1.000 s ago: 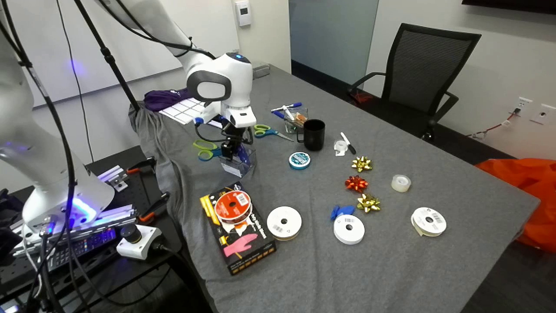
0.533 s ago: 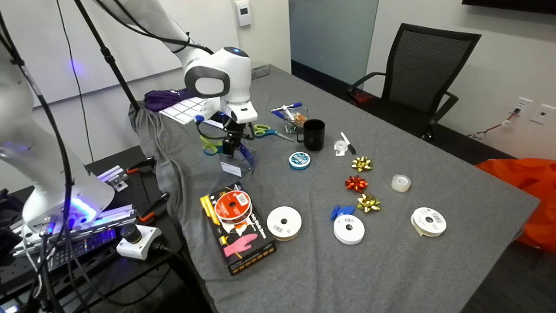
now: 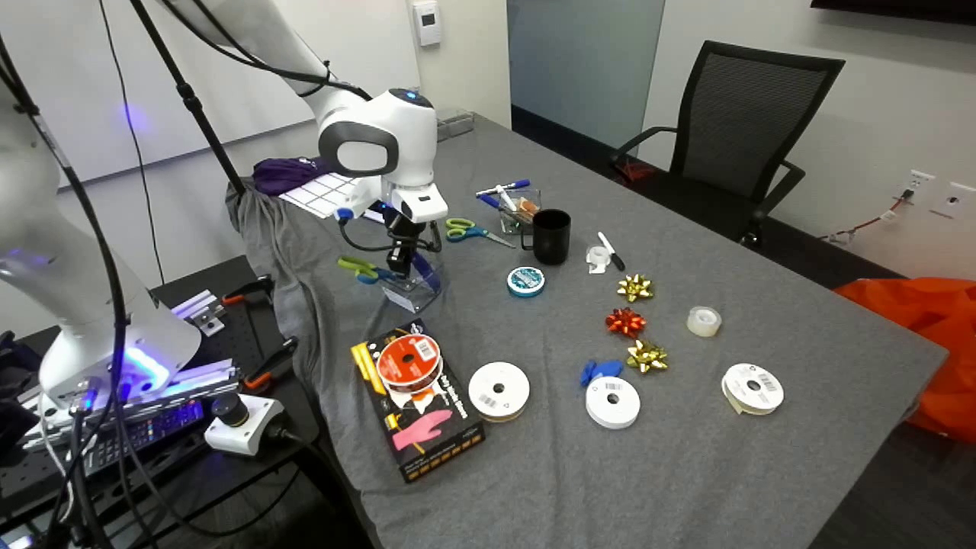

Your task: Put the right scissors in the closest tray

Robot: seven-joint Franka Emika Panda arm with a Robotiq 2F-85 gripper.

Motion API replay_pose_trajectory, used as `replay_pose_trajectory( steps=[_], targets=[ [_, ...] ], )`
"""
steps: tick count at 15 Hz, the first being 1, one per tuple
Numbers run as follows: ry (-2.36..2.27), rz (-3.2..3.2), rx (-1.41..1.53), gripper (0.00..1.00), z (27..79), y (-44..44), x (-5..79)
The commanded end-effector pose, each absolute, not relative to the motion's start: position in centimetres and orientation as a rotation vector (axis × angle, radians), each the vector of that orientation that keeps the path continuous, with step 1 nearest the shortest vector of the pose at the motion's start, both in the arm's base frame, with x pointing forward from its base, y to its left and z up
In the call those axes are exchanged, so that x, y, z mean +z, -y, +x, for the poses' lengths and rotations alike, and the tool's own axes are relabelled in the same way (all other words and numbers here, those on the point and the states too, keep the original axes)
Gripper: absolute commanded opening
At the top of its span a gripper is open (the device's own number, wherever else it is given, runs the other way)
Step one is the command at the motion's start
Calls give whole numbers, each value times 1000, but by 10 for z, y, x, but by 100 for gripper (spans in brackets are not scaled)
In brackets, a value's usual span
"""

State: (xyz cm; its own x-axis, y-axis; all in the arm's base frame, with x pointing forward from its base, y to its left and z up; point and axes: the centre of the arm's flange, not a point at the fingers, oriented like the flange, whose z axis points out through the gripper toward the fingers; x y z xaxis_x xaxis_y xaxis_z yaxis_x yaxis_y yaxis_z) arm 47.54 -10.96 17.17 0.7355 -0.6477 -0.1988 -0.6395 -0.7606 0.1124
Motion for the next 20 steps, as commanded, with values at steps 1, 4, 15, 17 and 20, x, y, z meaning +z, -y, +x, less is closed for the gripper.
replay_pose_trajectory(
  steps=[1, 4, 15, 17, 20],
  targets=[
    [1051, 2937, -330, 2, 461, 114, 182],
    [1055, 2961, -318, 27, 461, 115, 193],
    [988, 3015, -148, 24, 460, 123, 262],
    [951, 3014, -113, 33, 460, 126, 275],
    [903, 3007, -77, 55, 461, 130, 292]
  ],
)
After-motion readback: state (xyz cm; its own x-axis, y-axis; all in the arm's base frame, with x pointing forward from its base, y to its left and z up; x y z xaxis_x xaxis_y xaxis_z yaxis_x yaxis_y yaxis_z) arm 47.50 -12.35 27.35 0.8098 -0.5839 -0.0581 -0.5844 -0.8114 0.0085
